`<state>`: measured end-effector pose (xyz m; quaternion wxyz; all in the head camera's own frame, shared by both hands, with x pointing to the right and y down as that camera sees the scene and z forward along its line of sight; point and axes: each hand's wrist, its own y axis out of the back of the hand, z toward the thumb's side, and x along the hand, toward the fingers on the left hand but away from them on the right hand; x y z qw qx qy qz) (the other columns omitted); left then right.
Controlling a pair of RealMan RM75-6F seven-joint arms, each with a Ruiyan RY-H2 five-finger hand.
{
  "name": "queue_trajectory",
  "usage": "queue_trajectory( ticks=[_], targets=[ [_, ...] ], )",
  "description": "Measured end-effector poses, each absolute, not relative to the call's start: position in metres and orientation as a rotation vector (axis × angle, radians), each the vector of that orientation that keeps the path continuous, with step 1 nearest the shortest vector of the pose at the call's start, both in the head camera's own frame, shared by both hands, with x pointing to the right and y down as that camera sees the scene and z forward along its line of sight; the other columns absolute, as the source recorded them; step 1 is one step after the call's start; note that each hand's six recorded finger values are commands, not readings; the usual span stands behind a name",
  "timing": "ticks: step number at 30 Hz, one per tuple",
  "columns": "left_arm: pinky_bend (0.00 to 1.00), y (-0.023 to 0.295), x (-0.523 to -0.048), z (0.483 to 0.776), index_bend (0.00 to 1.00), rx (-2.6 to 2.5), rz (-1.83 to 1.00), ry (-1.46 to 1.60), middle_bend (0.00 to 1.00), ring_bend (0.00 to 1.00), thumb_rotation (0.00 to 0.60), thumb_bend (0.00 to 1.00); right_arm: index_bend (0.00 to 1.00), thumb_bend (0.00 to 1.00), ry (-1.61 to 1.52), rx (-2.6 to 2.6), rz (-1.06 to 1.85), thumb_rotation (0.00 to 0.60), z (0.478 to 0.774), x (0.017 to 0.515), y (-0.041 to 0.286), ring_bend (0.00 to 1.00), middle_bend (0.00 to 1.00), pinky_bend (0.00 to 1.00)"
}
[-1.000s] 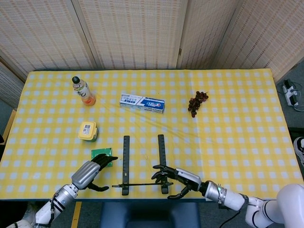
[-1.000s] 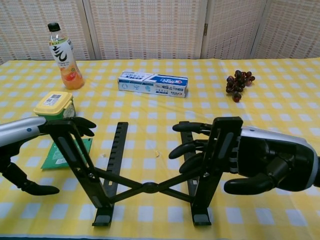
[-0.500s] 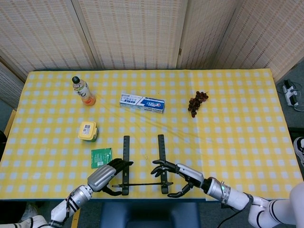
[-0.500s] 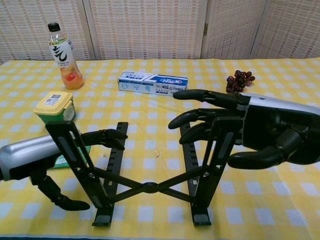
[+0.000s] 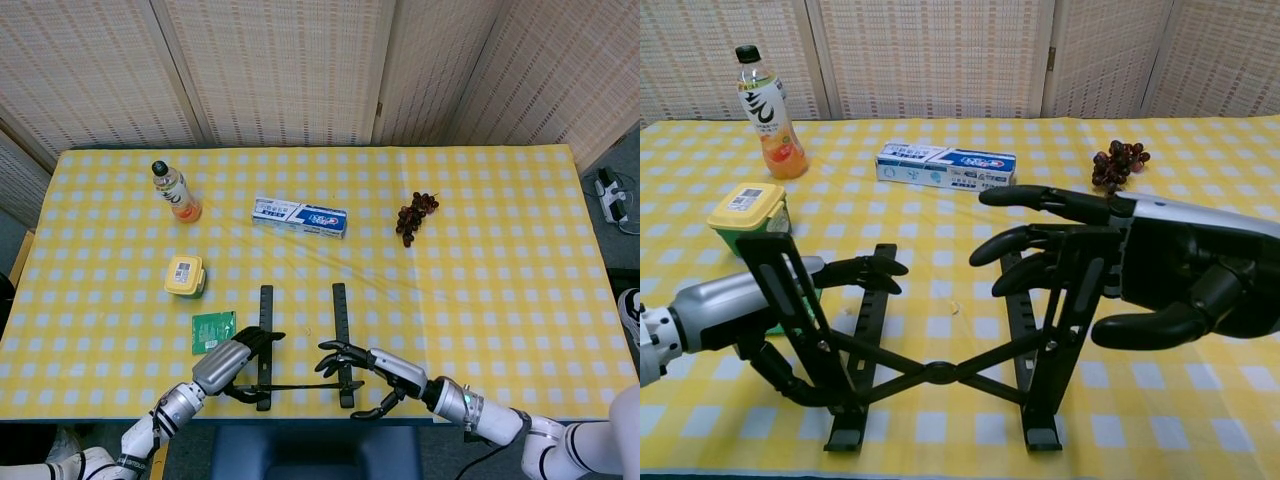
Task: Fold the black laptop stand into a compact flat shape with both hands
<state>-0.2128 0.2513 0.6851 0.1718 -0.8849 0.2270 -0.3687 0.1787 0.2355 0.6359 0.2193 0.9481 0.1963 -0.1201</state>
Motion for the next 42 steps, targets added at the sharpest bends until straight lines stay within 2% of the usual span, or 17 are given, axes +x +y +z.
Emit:
queue_trajectory(
  ticks=[17,26,33,42],
  targets=[
    [0.11,0.230,-0.225,0.686,0.14,-2.401,-1.061,0.712,0.19,0.16,0.600,0.21,0.10,0.26,0.494,2.576,-0.308,0.600,0.640,0.174,0.256,0.24,0.23,0.13],
    [0.12,0.224,-0.221,0.685,0.16,-2.409,-1.050,0.716,0.19,0.16,0.600,0.21,0.10,0.26,0.529,2.568,-0.317,0.600,0.644,0.176,0.254,0.24,0.23,0.13],
    [0.12,0.232,-0.224,0.690,0.34,-2.458,-1.076,0.668,0.20,0.16,0.600,0.21,0.10,0.26,0.555,2.582,-0.307,0.600,0.642,0.176,0.246,0.24,0.23,0.13],
    [0.15,0.234,-0.228,0.697,0.46,-2.473,-1.101,0.691,0.24,0.20,0.600,0.22,0.10,0.26,0.571,2.601,-0.306,0.600,0.637,0.176,0.238,0.24,0.23,0.13]
  ],
)
